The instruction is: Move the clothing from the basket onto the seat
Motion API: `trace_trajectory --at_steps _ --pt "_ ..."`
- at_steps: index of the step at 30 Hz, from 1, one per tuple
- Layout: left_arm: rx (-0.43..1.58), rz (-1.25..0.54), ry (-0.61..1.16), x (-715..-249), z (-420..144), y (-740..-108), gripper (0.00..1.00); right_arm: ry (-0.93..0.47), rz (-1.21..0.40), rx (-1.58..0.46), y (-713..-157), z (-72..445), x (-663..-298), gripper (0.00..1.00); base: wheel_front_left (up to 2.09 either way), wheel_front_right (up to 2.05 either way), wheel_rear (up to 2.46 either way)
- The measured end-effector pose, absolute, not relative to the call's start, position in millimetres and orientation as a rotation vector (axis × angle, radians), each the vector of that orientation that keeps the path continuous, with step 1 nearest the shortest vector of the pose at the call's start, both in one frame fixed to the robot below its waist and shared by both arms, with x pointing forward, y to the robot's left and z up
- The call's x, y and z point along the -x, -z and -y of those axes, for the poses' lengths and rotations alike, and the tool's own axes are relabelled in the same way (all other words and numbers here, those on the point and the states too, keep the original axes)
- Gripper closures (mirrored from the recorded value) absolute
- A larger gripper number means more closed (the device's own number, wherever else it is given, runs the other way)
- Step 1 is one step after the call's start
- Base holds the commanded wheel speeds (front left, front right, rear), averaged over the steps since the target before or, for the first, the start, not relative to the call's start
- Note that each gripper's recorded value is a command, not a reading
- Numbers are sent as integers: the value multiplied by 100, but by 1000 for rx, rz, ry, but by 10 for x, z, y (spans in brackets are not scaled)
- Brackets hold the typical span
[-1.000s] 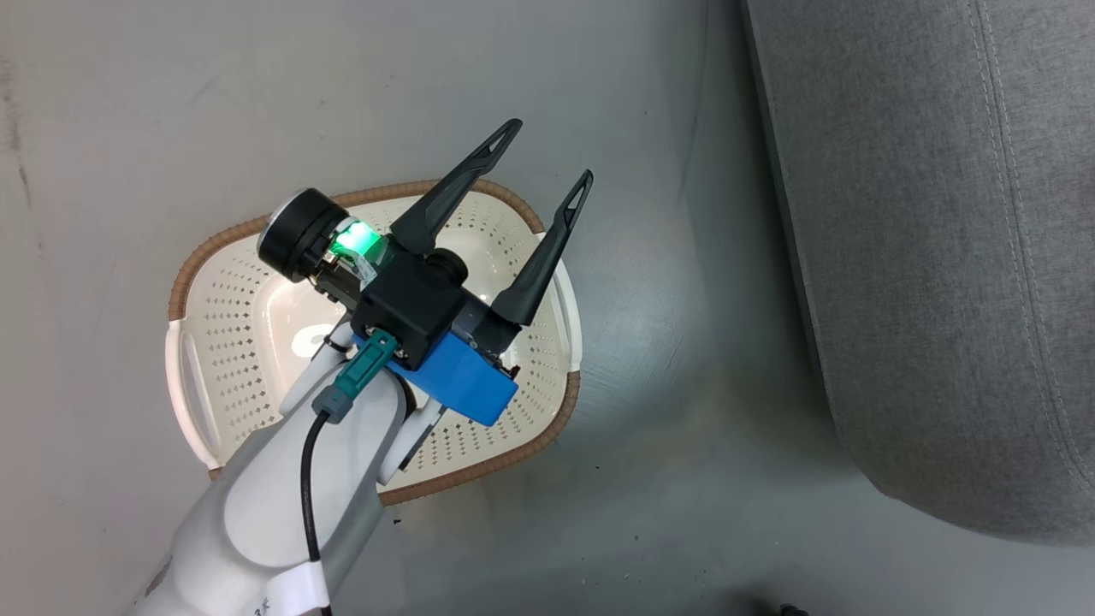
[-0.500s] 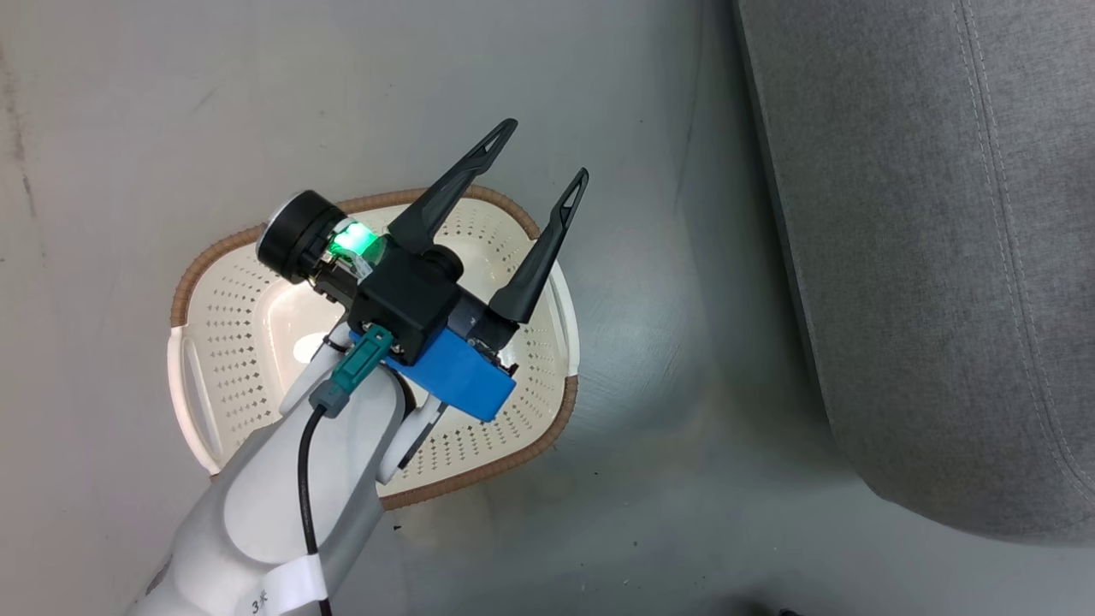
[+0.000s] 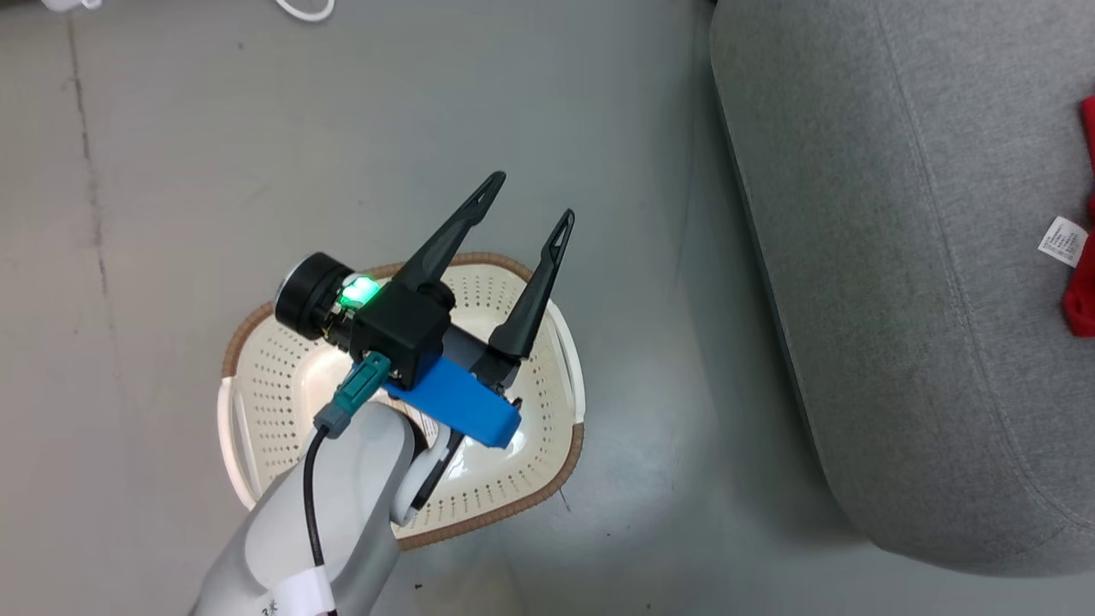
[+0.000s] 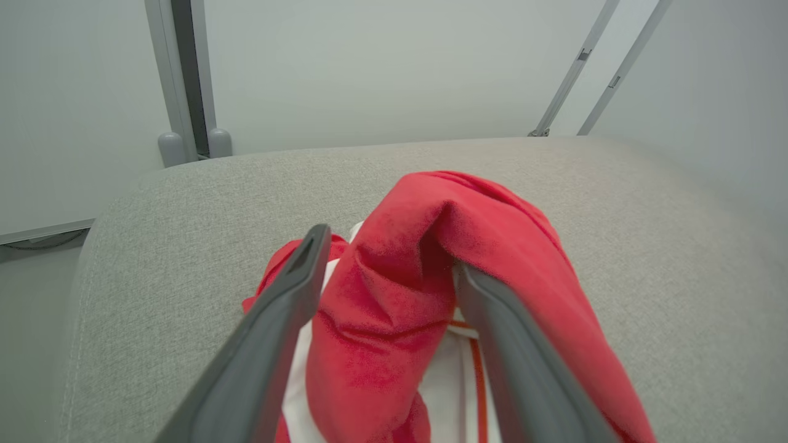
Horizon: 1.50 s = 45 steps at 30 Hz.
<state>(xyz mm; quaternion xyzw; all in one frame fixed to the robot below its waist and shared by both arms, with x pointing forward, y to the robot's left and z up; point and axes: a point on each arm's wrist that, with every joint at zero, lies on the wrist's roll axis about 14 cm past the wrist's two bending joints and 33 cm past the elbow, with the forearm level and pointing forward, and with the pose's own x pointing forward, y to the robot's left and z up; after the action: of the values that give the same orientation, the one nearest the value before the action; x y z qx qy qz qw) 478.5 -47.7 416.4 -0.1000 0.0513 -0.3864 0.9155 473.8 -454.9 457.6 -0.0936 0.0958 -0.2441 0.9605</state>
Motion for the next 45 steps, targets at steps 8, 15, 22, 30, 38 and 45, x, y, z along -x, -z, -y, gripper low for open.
trace_trajectory --at_steps 8,15,22,30,38,45 --pt "227 -105 700 -4504 243 -4437 0 441 -168 165 -4801 4284 -4402 0 0 0 0" --pt "230 -83 587 -4263 -76 -4635 0 327 -141 170 -4977 3794 -4186 0 0 0 0" --pt "225 -51 479 -4046 -402 -4783 0 217 -84 141 -5121 3197 -4002 0 0 0 0" --pt "221 -24 303 -3795 -965 -4838 0 79 -13 56 -5215 2472 -3868 0 0 0 0" --pt "226 -13 163 -3614 -1415 -4822 0 -28 -25 35 -5127 2016 -3752 0 0 0 0" --pt "226 -9 95 -3534 -1634 -4805 0 -85 -31 17 -5084 1787 -3701 0 0 0 0"
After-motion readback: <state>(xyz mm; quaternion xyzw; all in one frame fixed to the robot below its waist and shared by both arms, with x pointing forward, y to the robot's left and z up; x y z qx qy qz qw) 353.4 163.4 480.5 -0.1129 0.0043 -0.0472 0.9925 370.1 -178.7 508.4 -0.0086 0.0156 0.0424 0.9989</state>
